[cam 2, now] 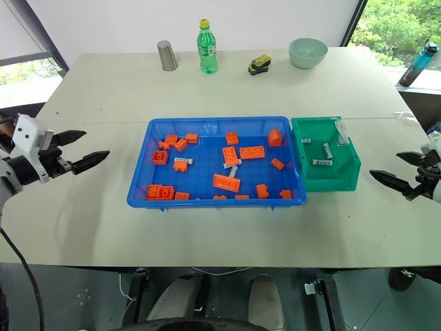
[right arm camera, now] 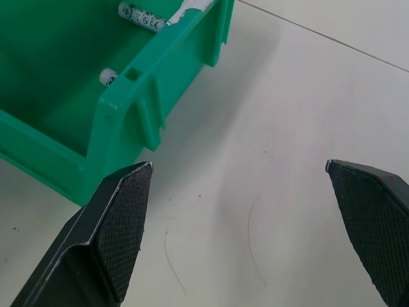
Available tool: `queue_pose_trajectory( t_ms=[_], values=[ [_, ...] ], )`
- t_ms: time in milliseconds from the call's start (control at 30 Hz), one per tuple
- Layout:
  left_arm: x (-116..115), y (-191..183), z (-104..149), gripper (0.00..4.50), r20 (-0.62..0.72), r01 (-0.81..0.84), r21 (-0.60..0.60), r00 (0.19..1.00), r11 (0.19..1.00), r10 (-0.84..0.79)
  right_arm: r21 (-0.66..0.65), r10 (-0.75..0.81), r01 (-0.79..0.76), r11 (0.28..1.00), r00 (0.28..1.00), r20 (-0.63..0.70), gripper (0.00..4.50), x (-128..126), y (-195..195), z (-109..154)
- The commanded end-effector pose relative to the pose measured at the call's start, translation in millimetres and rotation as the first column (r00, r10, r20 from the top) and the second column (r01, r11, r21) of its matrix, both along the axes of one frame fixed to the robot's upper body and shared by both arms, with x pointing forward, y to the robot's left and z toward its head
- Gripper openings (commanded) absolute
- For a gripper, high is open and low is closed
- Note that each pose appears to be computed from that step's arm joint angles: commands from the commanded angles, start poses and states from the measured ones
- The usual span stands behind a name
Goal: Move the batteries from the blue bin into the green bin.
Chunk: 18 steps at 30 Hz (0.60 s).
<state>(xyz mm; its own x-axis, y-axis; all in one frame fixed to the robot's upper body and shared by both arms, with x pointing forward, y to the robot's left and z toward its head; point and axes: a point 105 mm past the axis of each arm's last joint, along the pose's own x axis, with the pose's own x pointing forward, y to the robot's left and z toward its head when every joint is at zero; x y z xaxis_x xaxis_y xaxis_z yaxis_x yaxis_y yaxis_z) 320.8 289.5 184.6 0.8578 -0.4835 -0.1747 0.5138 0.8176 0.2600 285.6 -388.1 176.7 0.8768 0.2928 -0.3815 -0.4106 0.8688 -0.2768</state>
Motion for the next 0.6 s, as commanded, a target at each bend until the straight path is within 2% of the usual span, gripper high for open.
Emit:
queue_pose_trajectory(
  t_ms=[33, 167, 400, 600],
  values=[
    [-1.1, -1.0, 17.5, 4.50, 0.095, -0.010, 0.042, 0.995, 0.999, 0.006, -0.020, -0.020, 0.022, 1.000, 0.997, 0.071, 4.47, 4.7, -4.1, 17.4],
    [4.7, 3.1, 21.2, 4.50, 0.129, -0.063, 0.035, 0.990, 0.997, 0.058, -0.034, -0.028, 0.030, 0.999, 0.996, 0.081, 4.47, 7.3, -6.2, 18.0],
    [0.3, -1.1, 15.2, 4.50, 0.100, -0.036, 0.060, 0.994, 0.998, 0.030, -0.052, -0.017, 0.021, 0.998, 0.996, 0.089, 4.47, 11.4, -4.5, 18.0],
    [-5.7, -20.3, 19.2, 4.50, 0.088, 0.053, 0.026, 0.995, 0.998, -0.055, -0.074, 0.081, -0.074, 0.995, 0.991, 0.103, 4.47, 22.0, 14.5, 37.4]
  ],
)
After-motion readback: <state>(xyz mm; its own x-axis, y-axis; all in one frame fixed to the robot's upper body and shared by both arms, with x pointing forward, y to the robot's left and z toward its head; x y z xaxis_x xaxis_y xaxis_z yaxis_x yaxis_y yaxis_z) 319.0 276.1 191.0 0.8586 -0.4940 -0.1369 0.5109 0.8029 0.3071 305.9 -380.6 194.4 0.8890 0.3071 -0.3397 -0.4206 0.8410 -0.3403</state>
